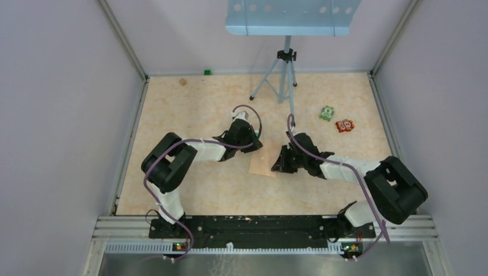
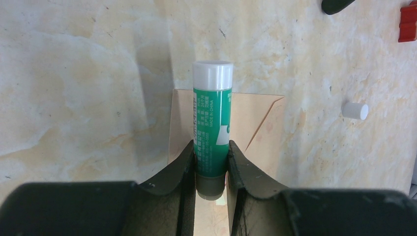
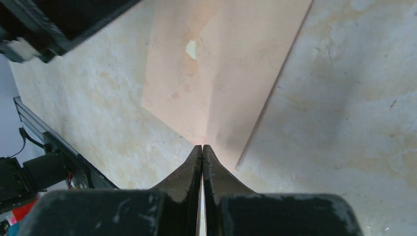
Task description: Place the letter into the envelope and seal it
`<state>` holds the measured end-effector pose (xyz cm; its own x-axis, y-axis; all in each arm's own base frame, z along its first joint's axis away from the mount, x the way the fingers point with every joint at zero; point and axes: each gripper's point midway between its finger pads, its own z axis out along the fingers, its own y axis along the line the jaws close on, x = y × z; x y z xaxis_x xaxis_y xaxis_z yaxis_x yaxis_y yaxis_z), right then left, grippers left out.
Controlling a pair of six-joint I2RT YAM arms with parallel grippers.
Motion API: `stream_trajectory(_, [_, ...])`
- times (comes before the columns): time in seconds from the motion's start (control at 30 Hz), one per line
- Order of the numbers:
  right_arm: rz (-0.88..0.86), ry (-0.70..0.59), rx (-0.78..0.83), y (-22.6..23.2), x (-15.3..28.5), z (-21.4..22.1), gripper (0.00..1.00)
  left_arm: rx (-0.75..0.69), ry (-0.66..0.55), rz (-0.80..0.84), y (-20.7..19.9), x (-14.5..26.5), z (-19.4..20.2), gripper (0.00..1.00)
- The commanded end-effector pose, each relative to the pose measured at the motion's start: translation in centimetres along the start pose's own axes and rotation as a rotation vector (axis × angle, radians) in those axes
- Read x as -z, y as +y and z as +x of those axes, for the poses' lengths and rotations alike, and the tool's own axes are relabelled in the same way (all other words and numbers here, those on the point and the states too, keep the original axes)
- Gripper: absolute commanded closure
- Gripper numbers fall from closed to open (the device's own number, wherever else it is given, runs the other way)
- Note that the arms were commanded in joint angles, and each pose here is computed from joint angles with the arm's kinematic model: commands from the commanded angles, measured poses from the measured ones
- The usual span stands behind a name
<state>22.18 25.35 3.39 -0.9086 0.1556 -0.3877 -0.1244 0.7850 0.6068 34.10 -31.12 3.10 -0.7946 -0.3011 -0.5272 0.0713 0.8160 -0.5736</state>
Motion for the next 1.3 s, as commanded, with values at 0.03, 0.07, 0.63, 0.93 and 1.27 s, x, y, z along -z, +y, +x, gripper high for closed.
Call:
stream_trajectory(0.03, [-0.081,-0.091,0.056,4.5,2.1,-3.5,1.00,-0.049,0.058,-0.105,3.0,-0.4,1.4,1.00])
stream_trajectory(0.07, [-0.085,-0.105,0.062,4.9,2.5,-4.0,1.00,-0.053,0.050,-0.098,2.7,-0.4,1.0,1.00])
stream_trajectory(0.63, [-0.059,-0.250,0.108,7.1,7.7,-8.0,1.00,-0.148,-0.060,0.019,-2.0,2.4,-3.6,1.00])
stream_trajectory(0.93, [-0.067,-0.336,0.156,9.0,11.7,-10.0,0.84,-0.255,-0.086,0.243,-6.9,6.3,-4.8,1.00])
stream_trajectory(1.27, [-0.176,-0.458,0.275,13.6,18.6,-12.2,0.33,-0.400,-0.065,0.707,-13.5,14.7,-2.6,1.00])
